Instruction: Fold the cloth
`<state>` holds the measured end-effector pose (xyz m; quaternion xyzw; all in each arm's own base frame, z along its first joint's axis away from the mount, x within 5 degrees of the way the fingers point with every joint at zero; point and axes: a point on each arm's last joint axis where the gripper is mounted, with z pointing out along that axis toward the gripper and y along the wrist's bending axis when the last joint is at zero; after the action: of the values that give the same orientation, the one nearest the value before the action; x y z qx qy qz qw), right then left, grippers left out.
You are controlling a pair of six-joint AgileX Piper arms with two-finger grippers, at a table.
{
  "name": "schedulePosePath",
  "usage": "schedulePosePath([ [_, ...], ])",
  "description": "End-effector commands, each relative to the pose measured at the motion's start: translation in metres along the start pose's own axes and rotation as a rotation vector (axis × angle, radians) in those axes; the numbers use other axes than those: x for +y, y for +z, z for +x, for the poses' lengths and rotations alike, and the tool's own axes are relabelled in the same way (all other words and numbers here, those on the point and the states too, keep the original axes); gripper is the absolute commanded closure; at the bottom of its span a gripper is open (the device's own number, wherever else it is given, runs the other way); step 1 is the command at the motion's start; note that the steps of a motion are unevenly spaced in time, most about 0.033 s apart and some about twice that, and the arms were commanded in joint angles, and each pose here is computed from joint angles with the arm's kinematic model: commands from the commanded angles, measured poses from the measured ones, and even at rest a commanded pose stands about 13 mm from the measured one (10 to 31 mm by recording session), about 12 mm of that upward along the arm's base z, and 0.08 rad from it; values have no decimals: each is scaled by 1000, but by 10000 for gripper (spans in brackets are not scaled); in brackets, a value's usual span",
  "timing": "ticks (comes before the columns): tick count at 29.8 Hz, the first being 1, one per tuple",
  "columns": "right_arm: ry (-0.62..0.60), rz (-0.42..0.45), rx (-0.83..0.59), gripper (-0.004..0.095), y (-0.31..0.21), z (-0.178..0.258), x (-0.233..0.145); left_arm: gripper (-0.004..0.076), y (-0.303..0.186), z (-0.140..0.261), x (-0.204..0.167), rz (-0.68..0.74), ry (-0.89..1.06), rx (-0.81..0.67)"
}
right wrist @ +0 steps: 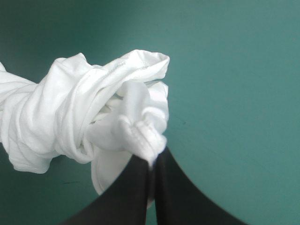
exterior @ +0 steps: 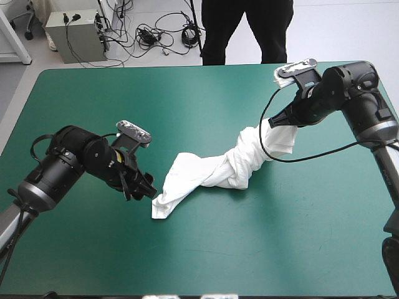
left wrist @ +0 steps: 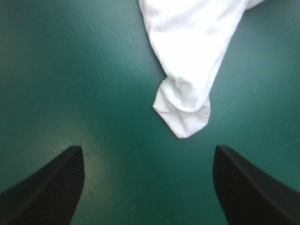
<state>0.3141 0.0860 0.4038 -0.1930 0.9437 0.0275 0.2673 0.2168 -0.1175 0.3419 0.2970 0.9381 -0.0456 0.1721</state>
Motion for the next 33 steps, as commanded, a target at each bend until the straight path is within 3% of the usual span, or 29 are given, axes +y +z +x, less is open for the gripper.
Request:
schedulePosePath([
  [1, -12, 25, -97, 925, -28, -2, -1, 178, 6, 1, -2, 15, -2, -79],
  [22, -12, 23, -97, 925, -28, -2, -1, 184, 119, -20, -3, 116, 18, 126],
  [25, -12, 23, -99, 925, -28, -3, -1, 262, 126, -20, -5, 137, 16, 144],
  [33, -15, 26, -102, 925, -28, -3, -1, 667, 134, -20, -9, 183, -16, 161],
])
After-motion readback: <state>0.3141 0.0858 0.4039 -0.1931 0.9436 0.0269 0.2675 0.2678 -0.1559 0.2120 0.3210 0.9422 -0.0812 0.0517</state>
